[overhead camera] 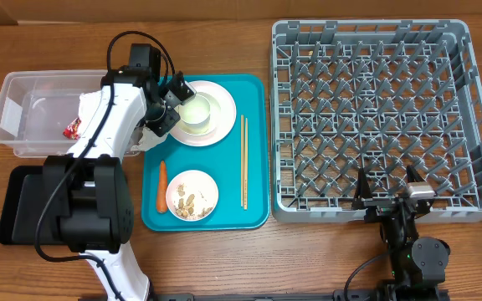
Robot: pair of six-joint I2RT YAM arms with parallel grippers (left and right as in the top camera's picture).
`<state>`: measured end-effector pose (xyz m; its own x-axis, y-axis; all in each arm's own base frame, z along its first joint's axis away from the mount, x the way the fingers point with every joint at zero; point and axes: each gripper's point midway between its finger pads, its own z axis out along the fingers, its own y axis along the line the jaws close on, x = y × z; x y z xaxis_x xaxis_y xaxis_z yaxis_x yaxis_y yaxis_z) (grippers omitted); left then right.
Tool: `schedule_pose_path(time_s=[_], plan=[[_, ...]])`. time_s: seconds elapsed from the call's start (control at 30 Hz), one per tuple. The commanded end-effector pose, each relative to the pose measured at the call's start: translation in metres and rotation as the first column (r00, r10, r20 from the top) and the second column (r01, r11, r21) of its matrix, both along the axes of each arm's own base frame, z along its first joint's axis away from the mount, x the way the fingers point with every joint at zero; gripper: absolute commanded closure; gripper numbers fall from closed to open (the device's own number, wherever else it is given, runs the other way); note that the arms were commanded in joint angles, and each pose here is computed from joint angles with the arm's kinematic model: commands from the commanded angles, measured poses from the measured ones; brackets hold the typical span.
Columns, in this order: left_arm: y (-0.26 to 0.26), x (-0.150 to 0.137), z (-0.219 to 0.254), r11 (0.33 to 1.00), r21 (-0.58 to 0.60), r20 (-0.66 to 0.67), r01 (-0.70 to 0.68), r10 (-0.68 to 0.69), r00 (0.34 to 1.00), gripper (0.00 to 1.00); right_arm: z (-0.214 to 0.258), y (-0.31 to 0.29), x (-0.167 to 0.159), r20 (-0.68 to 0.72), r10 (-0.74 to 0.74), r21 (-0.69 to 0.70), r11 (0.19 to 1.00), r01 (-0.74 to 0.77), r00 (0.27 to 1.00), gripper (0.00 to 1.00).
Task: Sort waste into correct bins and load items into the dishwasher
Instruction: 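Grasp the remaining tissue beside the plate with the left gripper, then drop the second tissue into the clear bin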
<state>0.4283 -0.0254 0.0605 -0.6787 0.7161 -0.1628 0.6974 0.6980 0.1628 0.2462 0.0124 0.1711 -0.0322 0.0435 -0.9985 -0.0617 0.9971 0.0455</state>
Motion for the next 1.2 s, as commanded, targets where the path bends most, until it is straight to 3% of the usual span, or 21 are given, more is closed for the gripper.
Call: schedule_pose_path(time_s=[0.0,0.43,0.73,0.87,1.07,1.17], plan=[[0.002,-0.002,-0.005,1.0,0.0,-0.015,-0.005,0.005,1.0,0.96,-0.001,0.0,0.0,0.008,0.002,-0.001,1.0,-0.002,1.0,0.0],[0.0,0.017,0.086,0.983,-0.071,0.101,-0.169,0.176,0.979,0.96,-0.001,0.0,0.0,0.008,0.002,-0.001,1.0,-0.002,1.0,0.0],[0.02,0.029,0.153,0.907,-0.143,0.246,-0.396,0.42,0.873,0.96,-0.001,0.0,0.0,0.008,0.002,-0.001,1.0,-0.002,1.0,0.0],[0.064,0.031,0.164,0.786,-0.149,0.308,-0.599,0.613,0.728,0.96,-0.001,0.0,0.0,0.008,0.002,-0.001,1.0,-0.002,1.0,0.0],[0.147,0.021,0.167,0.469,-0.281,0.28,-0.838,0.875,0.396,0.96,-0.001,0.0,0.0,0.008,0.002,-0.001,1.0,-0.002,1.0,0.0],[0.18,0.014,0.165,0.357,-0.313,0.266,-0.88,0.923,0.279,0.96,-0.001,0.0,0.0,0.008,0.002,-0.001,1.0,-0.002,1.0,0.0]])
